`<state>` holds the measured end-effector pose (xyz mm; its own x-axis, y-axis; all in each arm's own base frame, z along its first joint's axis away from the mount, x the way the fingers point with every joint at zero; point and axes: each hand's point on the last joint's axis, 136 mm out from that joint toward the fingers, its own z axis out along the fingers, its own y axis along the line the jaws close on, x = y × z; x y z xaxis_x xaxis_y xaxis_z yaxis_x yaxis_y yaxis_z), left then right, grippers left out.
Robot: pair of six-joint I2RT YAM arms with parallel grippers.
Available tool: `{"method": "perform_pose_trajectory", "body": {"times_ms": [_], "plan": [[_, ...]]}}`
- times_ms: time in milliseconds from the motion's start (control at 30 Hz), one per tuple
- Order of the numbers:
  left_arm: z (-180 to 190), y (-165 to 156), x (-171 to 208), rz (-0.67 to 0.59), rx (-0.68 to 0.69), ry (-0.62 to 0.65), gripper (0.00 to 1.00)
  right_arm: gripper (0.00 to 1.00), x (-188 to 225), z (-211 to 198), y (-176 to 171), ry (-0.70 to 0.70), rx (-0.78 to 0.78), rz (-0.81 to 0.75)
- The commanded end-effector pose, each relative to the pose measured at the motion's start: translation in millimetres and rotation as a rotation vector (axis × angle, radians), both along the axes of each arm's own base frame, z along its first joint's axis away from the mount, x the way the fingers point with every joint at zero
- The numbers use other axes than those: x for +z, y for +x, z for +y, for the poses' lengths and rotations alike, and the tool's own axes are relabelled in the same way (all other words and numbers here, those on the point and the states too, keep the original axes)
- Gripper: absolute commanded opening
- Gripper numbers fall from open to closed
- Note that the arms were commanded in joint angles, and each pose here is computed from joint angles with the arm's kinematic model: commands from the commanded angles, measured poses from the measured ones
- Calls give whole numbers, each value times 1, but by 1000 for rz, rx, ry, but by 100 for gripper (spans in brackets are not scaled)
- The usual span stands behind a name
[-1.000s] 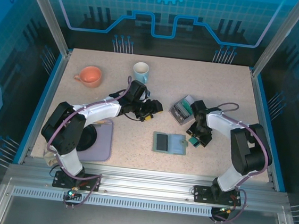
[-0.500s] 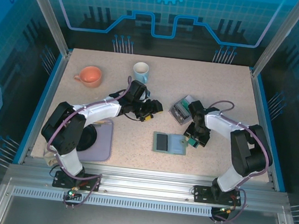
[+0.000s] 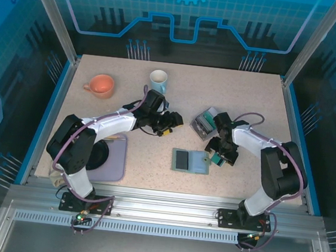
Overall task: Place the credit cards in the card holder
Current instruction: Pick up the credit card from the bottom-right of the table.
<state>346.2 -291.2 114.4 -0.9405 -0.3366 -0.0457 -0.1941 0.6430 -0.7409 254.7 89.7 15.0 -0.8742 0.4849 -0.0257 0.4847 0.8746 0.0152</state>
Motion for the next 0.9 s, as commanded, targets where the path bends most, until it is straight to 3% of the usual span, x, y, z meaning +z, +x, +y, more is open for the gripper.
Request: {"method": "perform_pose_trajectory", "body": {"times_ms": [0, 367, 600, 867], "plan": [[-1, 1, 13, -14, -21, -17, 65, 84, -7, -2, 1, -14, -23, 46], [-1, 1, 14, -17, -22, -17, 65, 79, -10, -3, -10, -42, -138, 74], [0, 0, 14, -18, -21, -14, 65, 68, -11, -3, -13, -28, -147, 64], [0, -1, 15, -19, -20, -17, 65, 62, -11, 6, -2, 12, -46, 20]]}}
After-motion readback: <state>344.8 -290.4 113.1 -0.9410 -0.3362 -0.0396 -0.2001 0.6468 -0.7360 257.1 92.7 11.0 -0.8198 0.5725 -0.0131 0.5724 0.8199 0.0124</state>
